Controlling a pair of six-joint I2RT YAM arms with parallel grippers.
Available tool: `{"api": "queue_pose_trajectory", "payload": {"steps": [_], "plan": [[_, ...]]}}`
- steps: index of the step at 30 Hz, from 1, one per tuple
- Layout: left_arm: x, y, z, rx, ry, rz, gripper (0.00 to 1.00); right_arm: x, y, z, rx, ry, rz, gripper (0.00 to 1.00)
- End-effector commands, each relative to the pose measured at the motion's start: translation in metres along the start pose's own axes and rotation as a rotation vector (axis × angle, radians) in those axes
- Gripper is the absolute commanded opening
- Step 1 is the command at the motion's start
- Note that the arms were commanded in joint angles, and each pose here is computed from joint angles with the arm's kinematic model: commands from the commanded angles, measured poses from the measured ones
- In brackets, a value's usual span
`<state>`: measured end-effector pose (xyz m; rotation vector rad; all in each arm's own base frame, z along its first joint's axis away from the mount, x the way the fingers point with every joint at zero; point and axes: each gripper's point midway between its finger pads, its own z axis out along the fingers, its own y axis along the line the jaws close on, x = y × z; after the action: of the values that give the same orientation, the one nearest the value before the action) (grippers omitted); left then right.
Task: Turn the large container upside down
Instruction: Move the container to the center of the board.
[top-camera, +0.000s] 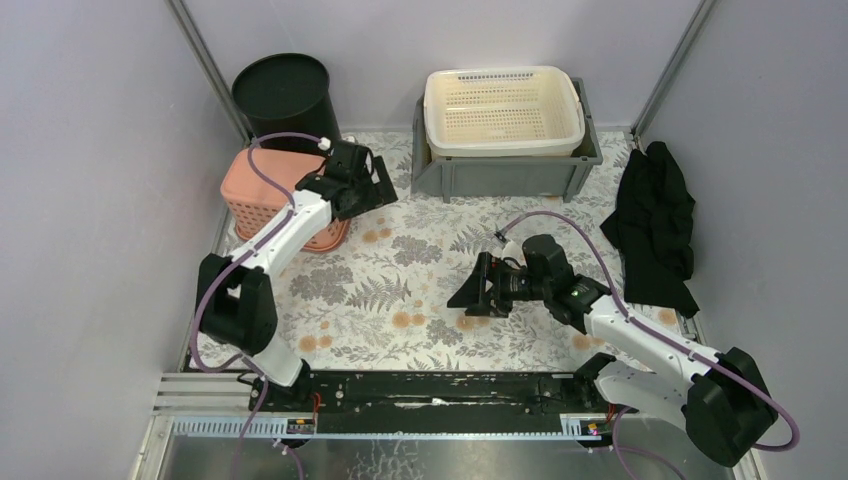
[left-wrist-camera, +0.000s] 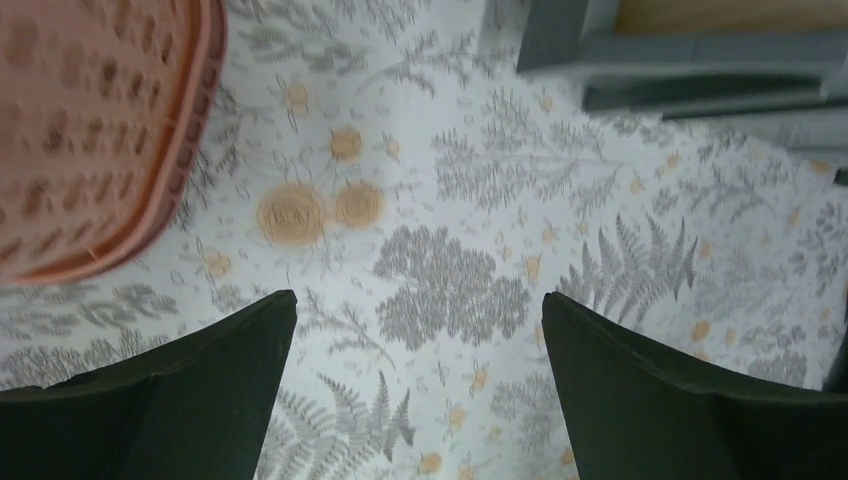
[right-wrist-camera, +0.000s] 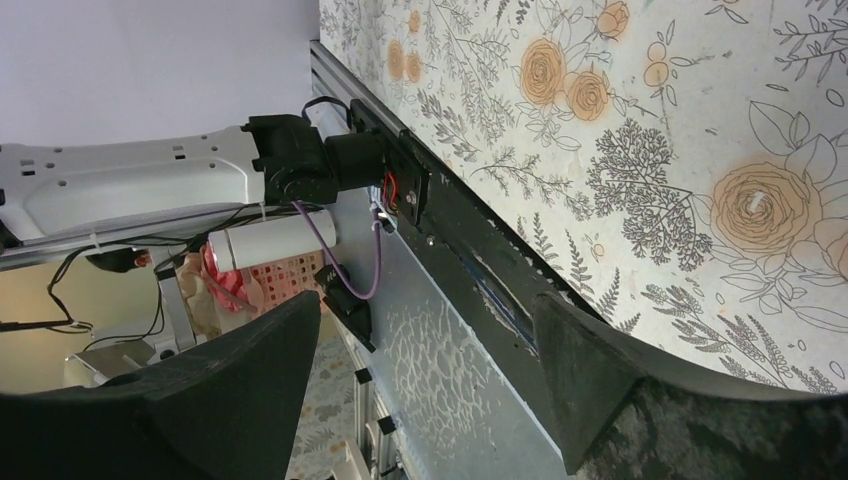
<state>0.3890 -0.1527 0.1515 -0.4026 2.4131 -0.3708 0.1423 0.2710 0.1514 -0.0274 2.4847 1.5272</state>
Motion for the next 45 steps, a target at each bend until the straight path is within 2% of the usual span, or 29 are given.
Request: {"api": "queue_pose_trajectory", "payload": {"steps": [1,7,19,23,27,37,41,45], "plan": [[-0.052,0.004,0.008,-0.011,-0.111,0.006,1.00,0.001,-0.003,-0.002,0.013,-0.001,-0.014,0.85],[-0.088,0.016,0.029,-0.068,-0.147,0.000,1.00,0.003,-0.002,-0.002,0.007,0.005,-0.014,0.85],[-0.121,0.073,0.059,-0.133,-0.172,-0.075,1.00,0.008,-0.006,-0.005,0.021,0.012,-0.015,0.86],[-0.140,0.061,0.054,-0.084,-0.195,-0.064,1.00,0.007,-0.007,-0.003,0.025,0.016,-0.012,0.86],[-0.144,0.025,0.039,0.050,-0.198,-0.058,1.00,-0.001,-0.005,-0.001,0.046,0.008,-0.032,0.86],[-0.117,-0.053,-0.033,0.295,-0.194,0.003,1.00,-0.064,0.027,-0.007,0.229,-0.062,-0.246,0.85],[-0.085,-0.055,-0.057,0.329,-0.167,0.006,1.00,-0.111,0.053,-0.012,0.303,-0.120,-0.343,0.82],[-0.048,-0.040,-0.070,0.328,-0.140,0.000,1.00,-0.167,0.078,-0.021,0.343,-0.205,-0.403,0.77]]}}
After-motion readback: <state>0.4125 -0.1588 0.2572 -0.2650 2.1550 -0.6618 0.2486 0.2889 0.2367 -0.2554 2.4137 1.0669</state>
